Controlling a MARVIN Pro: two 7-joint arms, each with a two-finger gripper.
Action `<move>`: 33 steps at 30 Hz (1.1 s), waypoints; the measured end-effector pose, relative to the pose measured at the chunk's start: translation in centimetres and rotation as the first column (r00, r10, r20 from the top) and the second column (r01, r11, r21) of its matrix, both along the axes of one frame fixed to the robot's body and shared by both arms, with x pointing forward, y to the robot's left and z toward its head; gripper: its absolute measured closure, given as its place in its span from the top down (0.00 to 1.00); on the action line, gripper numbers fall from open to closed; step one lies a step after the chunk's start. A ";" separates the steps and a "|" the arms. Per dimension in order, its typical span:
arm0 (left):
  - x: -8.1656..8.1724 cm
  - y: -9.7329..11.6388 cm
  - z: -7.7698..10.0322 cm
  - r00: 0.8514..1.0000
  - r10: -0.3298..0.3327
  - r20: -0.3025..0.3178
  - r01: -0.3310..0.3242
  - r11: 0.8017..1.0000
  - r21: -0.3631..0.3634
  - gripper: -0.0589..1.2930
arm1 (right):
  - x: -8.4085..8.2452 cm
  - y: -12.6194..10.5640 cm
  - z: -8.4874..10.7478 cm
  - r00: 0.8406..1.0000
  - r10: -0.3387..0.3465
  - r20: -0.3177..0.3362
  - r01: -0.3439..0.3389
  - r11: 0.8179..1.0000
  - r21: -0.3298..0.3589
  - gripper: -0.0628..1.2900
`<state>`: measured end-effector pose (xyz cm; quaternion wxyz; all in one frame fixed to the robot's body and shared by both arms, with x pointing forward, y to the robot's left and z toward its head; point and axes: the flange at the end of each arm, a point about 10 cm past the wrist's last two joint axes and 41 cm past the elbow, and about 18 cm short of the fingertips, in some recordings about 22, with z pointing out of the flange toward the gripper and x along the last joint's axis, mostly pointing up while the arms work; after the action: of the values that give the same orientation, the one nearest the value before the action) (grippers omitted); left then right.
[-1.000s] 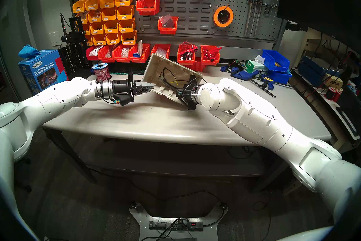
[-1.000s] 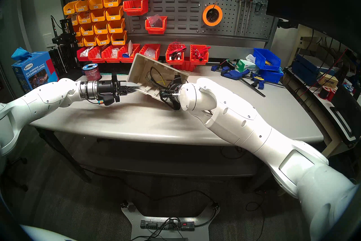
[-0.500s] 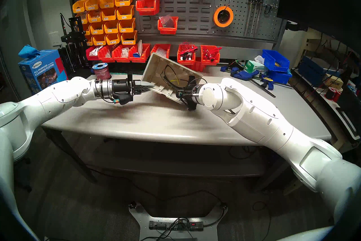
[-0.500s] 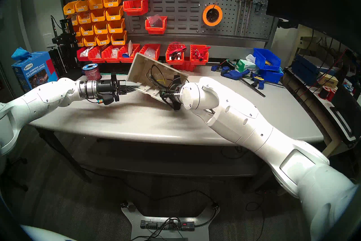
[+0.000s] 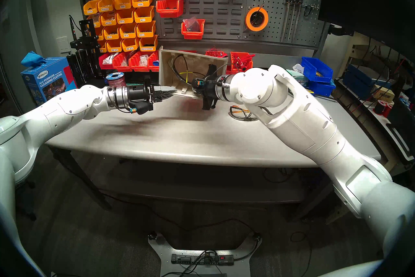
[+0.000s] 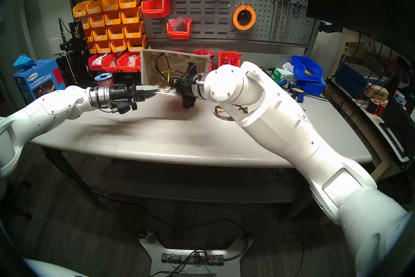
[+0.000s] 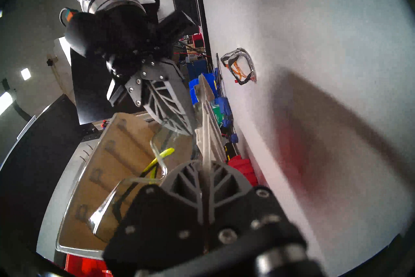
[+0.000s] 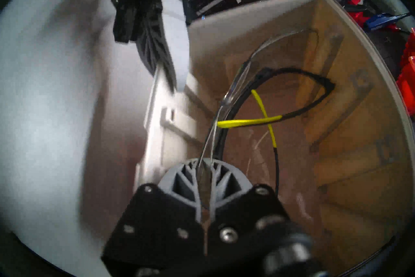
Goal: Take out tools from the storage box
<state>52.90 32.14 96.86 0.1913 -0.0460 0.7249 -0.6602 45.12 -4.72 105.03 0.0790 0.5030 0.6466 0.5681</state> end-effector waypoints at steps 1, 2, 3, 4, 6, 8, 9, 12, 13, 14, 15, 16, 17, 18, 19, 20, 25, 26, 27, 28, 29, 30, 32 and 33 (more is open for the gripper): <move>0.0 0.0 0.1 1.000 0.000 0.001 0.000 1.000 -0.002 0.04 | -0.2 0.0 0.3 1.000 0.009 -0.005 -0.009 1.000 0.012 0.03; 0.0 -0.1 0.1 1.000 0.000 0.002 0.000 1.000 -0.004 0.04 | -0.4 0.1 0.7 1.000 0.020 -0.011 -0.020 1.000 0.025 0.03; 0.0 -0.1 0.1 1.000 -0.002 0.002 0.002 1.000 -0.006 0.03 | -0.7 0.1 1.2 0.999 0.036 -0.021 -0.035 0.998 0.046 0.03; 0.0 -0.2 0.1 1.000 -0.004 0.002 0.004 1.000 -0.006 0.03 | -1.0 0.1 1.7 0.998 0.050 -0.029 -0.048 0.997 0.066 0.03; 0.0 -0.4 0.0 1.000 -0.009 -0.002 0.009 1.000 -0.004 0.03 | -1.6 -0.1 2.6 0.996 0.076 -0.050 -0.070 0.991 0.113 0.03; -0.1 -0.5 -0.3 1.000 -0.013 -0.007 0.013 1.000 0.001 0.03 | -2.2 -0.4 3.0 0.993 0.087 -0.075 -0.075 0.986 0.151 0.03; -0.1 -0.5 -0.4 1.000 -0.014 -0.010 0.014 1.000 0.003 0.03 | -2.3 -0.5 3.1 0.993 0.089 -0.082 -0.075 0.984 0.159 0.03; -0.2 -0.6 -1.0 1.000 -0.019 -0.023 0.019 1.000 0.018 0.03 | -2.8 -0.8 3.1 0.989 0.092 -0.114 -0.069 0.979 0.192 0.03; -0.3 -0.6 -1.1 0.999 -0.020 -0.025 0.020 1.000 0.020 0.03 | -2.9 -0.8 3.1 0.989 0.092 -0.119 -0.067 0.978 0.197 0.03; -0.3 -0.6 -1.2 0.999 -0.021 -0.029 0.022 0.999 0.024 0.03 | -3.1 -1.0 3.2 0.988 0.091 -0.127 -0.064 0.977 0.205 0.03; -0.3 -0.6 -1.3 0.999 -0.022 -0.030 0.022 0.999 0.026 0.03 | -3.1 -1.1 3.2 0.987 0.091 -0.130 -0.063 0.976 0.208 0.03; -0.3 -0.7 -1.4 0.999 -0.023 -0.033 0.024 0.999 0.028 0.03 | -3.3 -1.3 3.4 0.986 0.091 -0.136 -0.061 0.975 0.215 0.03; -0.3 -0.7 -1.4 0.999 -0.023 -0.033 0.024 0.999 0.028 0.03 | -3.3 -1.5 3.5 0.986 0.092 -0.139 -0.060 0.974 0.219 0.03; -0.4 -0.7 -1.5 0.999 -0.024 -0.034 0.025 0.999 0.028 0.03 | -3.5 -1.7 3.8 0.985 0.093 -0.143 -0.059 0.972 0.228 0.03; -0.3 -0.7 -1.4 0.999 -0.024 -0.034 0.025 0.999 0.028 0.03 | -3.5 -1.9 4.0 0.985 0.095 -0.146 -0.059 0.970 0.235 0.03; -0.3 -0.7 -1.4 0.999 -0.024 -0.033 0.025 0.999 0.027 0.03 | -3.7 -2.1 4.4 0.984 0.099 -0.149 -0.061 0.968 0.242 0.03; -0.3 -0.8 -1.4 0.999 -0.024 -0.033 0.025 0.999 0.025 0.03 | -4.7 -3.4 6.5 0.978 0.131 -0.163 -0.082 0.958 0.276 0.03; -0.3 -0.8 -1.4 0.999 -0.024 -0.033 0.025 0.999 0.025 0.03 | -4.8 -3.6 6.9 0.978 0.134 -0.161 -0.085 0.956 0.280 0.03; -0.3 -0.8 -1.4 0.999 -0.024 -0.033 0.025 0.999 0.026 0.03 | -5.0 -3.8 7.3 0.978 0.138 -0.159 -0.088 0.955 0.284 0.03; -0.4 -0.8 -1.4 0.999 -0.025 -0.033 0.026 0.999 0.026 0.03 | -5.3 -4.3 8.1 0.977 0.145 -0.158 -0.094 0.952 0.291 0.03; -0.4 -0.8 -1.4 0.999 -0.025 -0.033 0.026 0.999 0.026 0.03 | -5.5 -4.6 8.4 0.977 0.147 -0.157 -0.096 0.951 0.294 0.03; -0.4 -0.8 -1.4 0.999 -0.025 -0.034 0.026 0.999 0.026 0.03 | -5.8 -5.0 9.0 0.976 0.150 -0.156 -0.099 0.950 0.296 0.03; -0.4 -0.8 -1.4 0.999 -0.025 -0.034 0.026 0.999 0.027 0.03 | -6.0 -5.7 9.7 0.976 0.151 -0.156 -0.098 0.949 0.299 0.03; -0.4 -0.8 -1.4 0.999 -0.025 -0.034 0.026 0.999 0.027 0.03 | -6.2 -6.0 10.0 0.976 0.149 -0.156 -0.097 0.949 0.300 0.03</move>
<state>52.51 31.38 95.43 0.1710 -0.0452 0.7376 -0.6517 38.96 -10.74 115.06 -0.0890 0.5162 0.5908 0.6136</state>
